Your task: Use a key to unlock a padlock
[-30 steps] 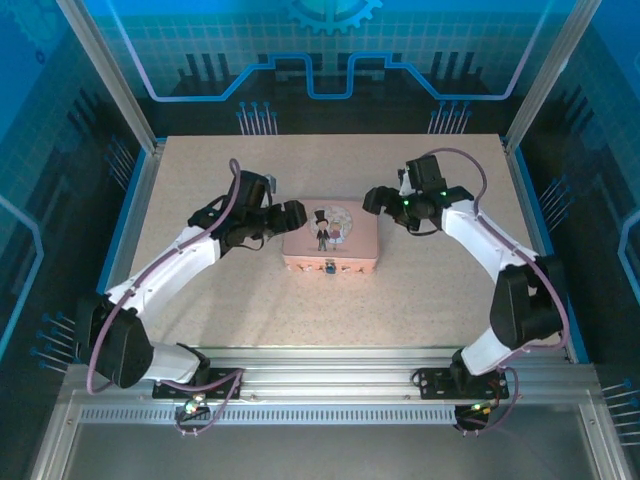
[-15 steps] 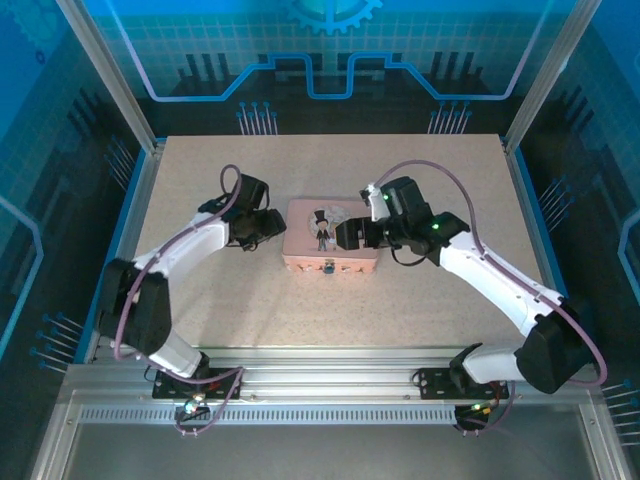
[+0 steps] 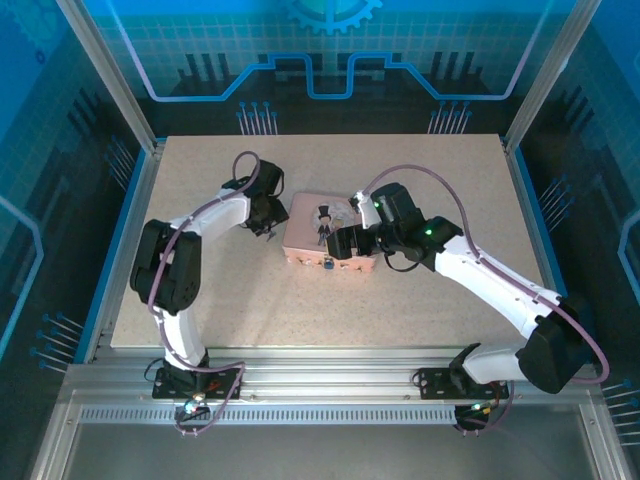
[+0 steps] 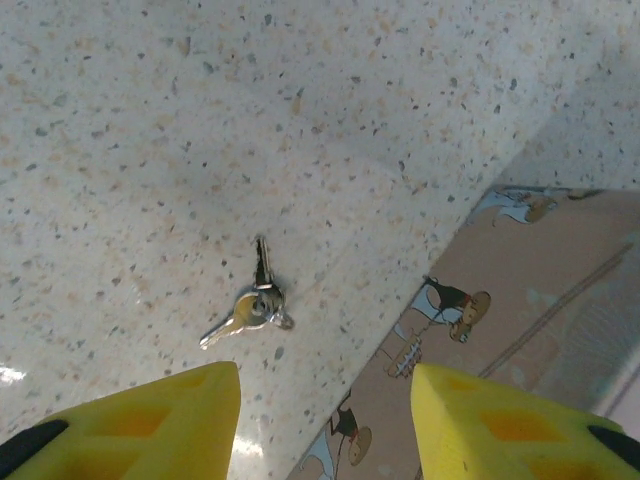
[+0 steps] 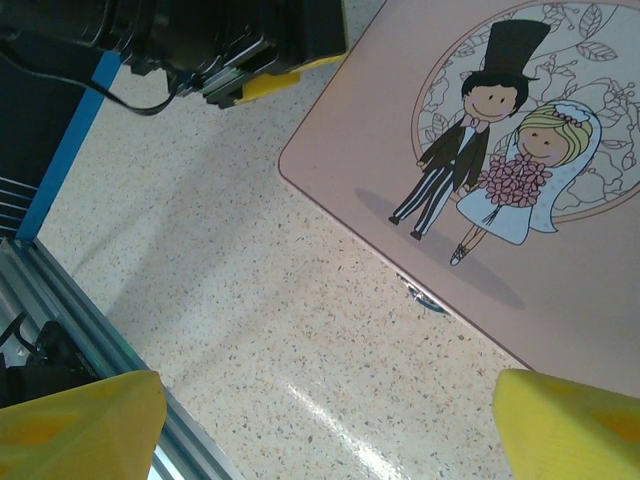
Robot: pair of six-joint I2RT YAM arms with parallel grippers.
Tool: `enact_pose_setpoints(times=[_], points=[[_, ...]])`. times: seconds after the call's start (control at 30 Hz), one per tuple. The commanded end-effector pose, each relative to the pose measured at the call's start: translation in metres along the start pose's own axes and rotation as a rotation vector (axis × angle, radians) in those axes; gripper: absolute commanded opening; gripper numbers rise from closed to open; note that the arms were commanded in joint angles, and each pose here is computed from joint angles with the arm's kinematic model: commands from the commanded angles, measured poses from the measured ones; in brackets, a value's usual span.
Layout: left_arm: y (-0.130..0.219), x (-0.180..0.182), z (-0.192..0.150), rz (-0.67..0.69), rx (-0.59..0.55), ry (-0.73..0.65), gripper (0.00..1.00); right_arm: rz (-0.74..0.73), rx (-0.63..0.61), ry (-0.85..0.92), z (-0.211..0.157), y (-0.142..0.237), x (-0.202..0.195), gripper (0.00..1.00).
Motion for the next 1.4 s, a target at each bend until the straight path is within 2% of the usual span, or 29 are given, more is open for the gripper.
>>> enact_pose_setpoints(times=[0.0, 0.17, 0.37, 0.93, 1.13, 1.23, 1.37], points=[[-0.019, 0.015, -0.007, 0.103, 0.044, 0.021, 0.48, 0.005, -0.004, 0.022, -0.004, 0.000, 0.003, 0.87], [-0.022, 0.020, -0.013, 0.096, 0.054, 0.046, 0.46, 0.006, 0.001, 0.015, -0.004, -0.004, 0.002, 0.87], [-0.011, 0.026, -0.011, 0.101, 0.011, 0.036, 0.47, 0.007, 0.002, 0.016, -0.003, -0.006, 0.002, 0.87], [-0.043, 0.016, -0.001, 0.149, 0.039, 0.042, 0.48, 0.009, 0.010, 0.005, -0.007, -0.007, 0.000, 0.87], [-0.051, 0.020, 0.000, 0.186, 0.046, 0.033, 0.40, 0.007, 0.005, 0.006, -0.007, -0.006, 0.000, 0.87], [-0.056, 0.025, -0.001, 0.195, 0.060, 0.032, 0.25, 0.006, 0.006, 0.004, -0.007, -0.006, 0.000, 0.87], [-0.059, 0.029, -0.005, 0.193, 0.074, 0.032, 0.17, 0.001, -0.006, 0.001, -0.004, -0.003, -0.001, 0.87]])
Point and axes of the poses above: each hand's point on the last joint's axis, 136 mm out from that joint toward the fingers, its own y axis back along the fingers, its own x axis along the line the jaws close on, z = x × y, the point moved 7 cm from there along y, back along the fingers
